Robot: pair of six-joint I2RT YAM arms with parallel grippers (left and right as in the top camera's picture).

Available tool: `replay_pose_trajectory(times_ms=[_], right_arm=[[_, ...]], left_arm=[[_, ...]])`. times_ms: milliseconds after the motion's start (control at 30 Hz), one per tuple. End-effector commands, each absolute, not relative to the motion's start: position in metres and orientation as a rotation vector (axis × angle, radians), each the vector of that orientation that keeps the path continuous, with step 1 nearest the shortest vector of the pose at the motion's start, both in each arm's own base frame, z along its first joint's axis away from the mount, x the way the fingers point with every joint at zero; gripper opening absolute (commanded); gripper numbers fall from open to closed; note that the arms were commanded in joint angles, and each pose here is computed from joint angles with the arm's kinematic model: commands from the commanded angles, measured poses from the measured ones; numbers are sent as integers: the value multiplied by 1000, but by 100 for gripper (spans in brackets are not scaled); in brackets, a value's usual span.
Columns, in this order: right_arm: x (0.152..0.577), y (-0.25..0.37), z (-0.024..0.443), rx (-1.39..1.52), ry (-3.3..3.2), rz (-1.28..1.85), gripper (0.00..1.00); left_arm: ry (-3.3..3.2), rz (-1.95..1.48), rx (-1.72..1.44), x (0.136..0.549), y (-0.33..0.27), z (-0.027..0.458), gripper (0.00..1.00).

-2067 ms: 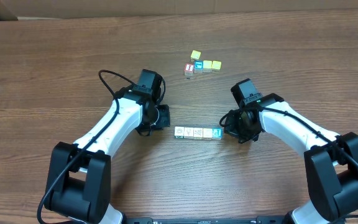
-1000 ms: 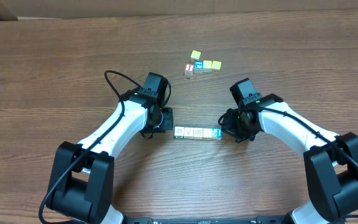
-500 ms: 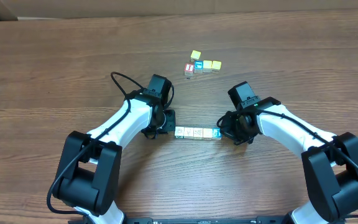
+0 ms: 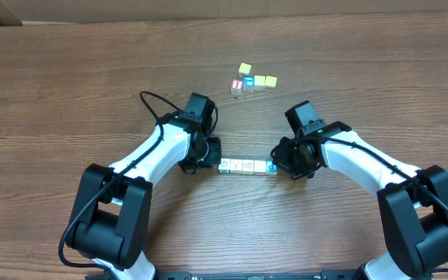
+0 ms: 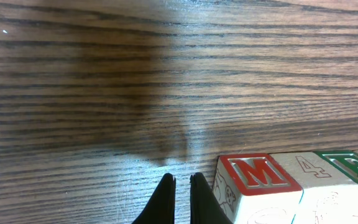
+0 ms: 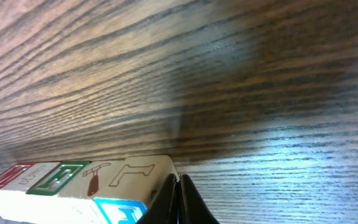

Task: Flip 5 blocks
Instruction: 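Squeeze the block row between left and right grippers from both ends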

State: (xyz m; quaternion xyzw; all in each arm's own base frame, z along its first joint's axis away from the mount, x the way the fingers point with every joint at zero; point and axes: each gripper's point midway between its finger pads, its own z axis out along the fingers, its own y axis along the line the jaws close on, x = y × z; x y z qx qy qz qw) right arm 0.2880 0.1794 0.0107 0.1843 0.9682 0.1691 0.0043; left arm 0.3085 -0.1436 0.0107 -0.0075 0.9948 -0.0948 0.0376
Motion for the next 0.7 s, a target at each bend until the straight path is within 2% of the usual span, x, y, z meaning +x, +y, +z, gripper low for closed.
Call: replay_pose_trajectory(times_ms=[0,667], right_arm=[[288,182,14,570,3019,552,4],[294,185,16,565,2995,571,4]], left_arm=[[3066,-309,-17,306,-148,7,4],[3065,-275,-119,313,-124,6,4]])
